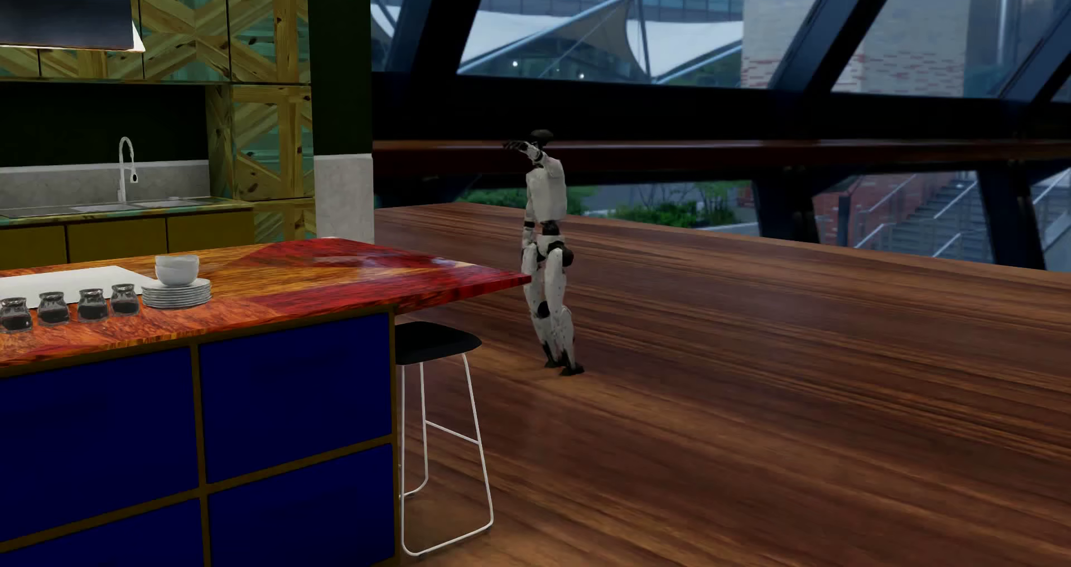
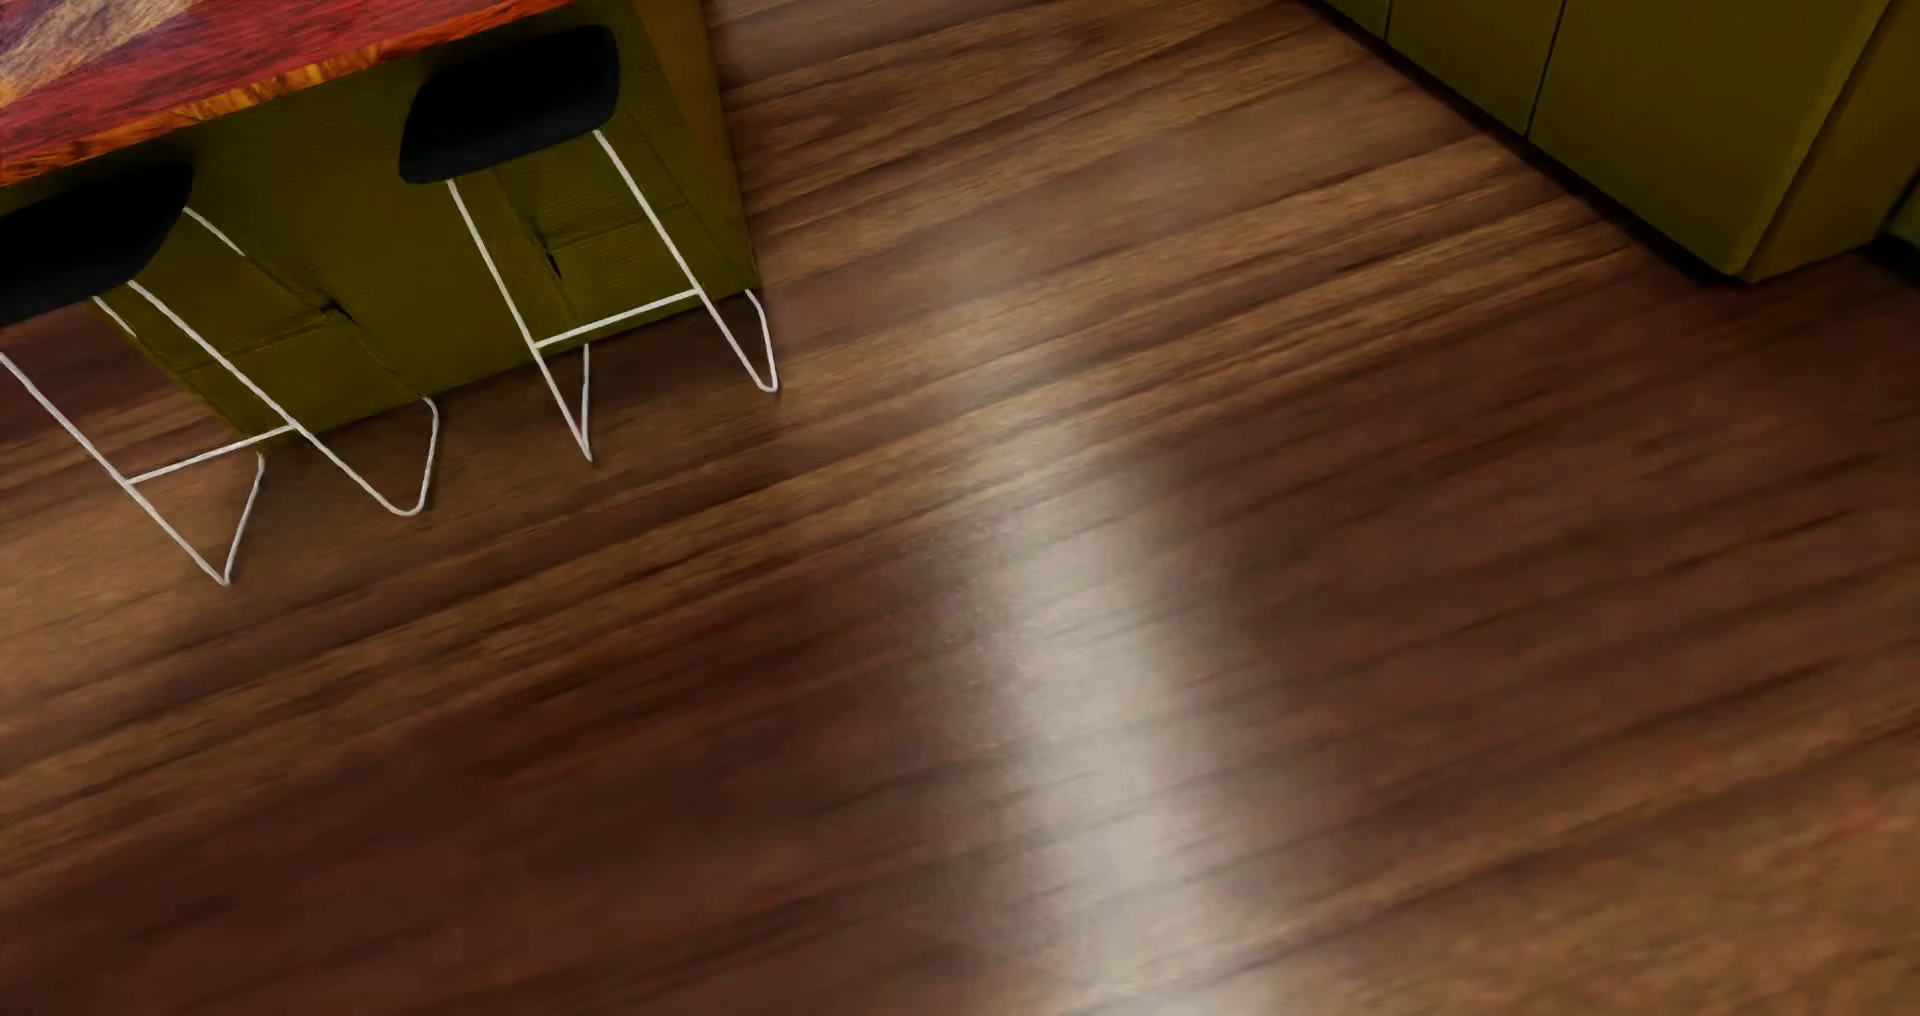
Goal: Remain stationary
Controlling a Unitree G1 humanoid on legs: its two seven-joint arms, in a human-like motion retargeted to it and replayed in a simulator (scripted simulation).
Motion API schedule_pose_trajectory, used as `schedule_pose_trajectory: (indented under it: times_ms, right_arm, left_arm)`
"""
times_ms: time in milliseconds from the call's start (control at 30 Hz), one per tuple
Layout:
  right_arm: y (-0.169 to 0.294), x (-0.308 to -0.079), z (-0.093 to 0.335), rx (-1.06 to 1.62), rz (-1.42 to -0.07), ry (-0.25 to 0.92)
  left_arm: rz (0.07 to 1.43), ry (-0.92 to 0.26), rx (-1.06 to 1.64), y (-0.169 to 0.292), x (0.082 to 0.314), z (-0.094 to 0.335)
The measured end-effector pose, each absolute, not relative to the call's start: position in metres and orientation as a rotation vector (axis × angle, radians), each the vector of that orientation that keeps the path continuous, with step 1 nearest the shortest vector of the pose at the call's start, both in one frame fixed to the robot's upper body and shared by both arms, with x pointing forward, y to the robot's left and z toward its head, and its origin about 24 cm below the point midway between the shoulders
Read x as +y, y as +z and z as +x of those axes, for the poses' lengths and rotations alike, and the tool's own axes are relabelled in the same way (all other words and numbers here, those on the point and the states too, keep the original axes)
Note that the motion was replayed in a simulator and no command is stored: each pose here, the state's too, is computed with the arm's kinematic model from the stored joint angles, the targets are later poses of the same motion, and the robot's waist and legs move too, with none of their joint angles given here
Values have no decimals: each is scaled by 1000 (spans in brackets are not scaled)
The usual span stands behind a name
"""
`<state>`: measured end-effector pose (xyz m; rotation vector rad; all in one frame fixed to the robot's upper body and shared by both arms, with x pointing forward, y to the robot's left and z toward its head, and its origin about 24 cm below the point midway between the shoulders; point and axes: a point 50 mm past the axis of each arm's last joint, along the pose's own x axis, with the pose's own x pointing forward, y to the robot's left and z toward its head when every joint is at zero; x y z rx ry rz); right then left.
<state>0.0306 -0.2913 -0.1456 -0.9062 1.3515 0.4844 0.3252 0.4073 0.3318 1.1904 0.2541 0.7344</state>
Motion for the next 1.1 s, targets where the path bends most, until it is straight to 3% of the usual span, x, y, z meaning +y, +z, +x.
schedule_pose_trajectory:
  times_ms: [100, 167, 267, 300, 400, 533, 633, 800, 967, 1100]
  right_arm:
    - [-150, -282, 21, 1367, -901, 531]
    - [-152, -279, 25, 1364, -949, 592]
    - [-155, -271, 45, 1321, -964, 593]
    - [-154, -266, 58, 1286, -912, 532]
    - [-154, -244, 85, 1192, -834, 497]
    - [-160, -220, 88, 1157, -835, 584]
    - [-163, -211, 81, 1160, -837, 631]
    - [-164, -221, 65, 1218, -825, 605]
    - [-166, -219, 53, 1243, -773, 576]
    - [-168, -211, 43, 1255, -776, 626]
  left_arm:
    - [1245, 632, 358, 285, 402, 339]
    - [1292, 508, 491, 224, 398, 344]
    - [1329, 271, 681, 120, 380, 335]
    - [1327, 198, 753, 85, 374, 324]
    - [1287, -34, 932, -10, 345, 280]
    - [1193, -261, 1116, -92, 308, 207]
    - [1106, -408, 1198, -130, 286, 150]
    - [946, -590, 1254, -160, 247, 75]
    - [899, -627, 1282, -165, 236, 53]
    - [889, -607, 1264, -164, 236, 60]
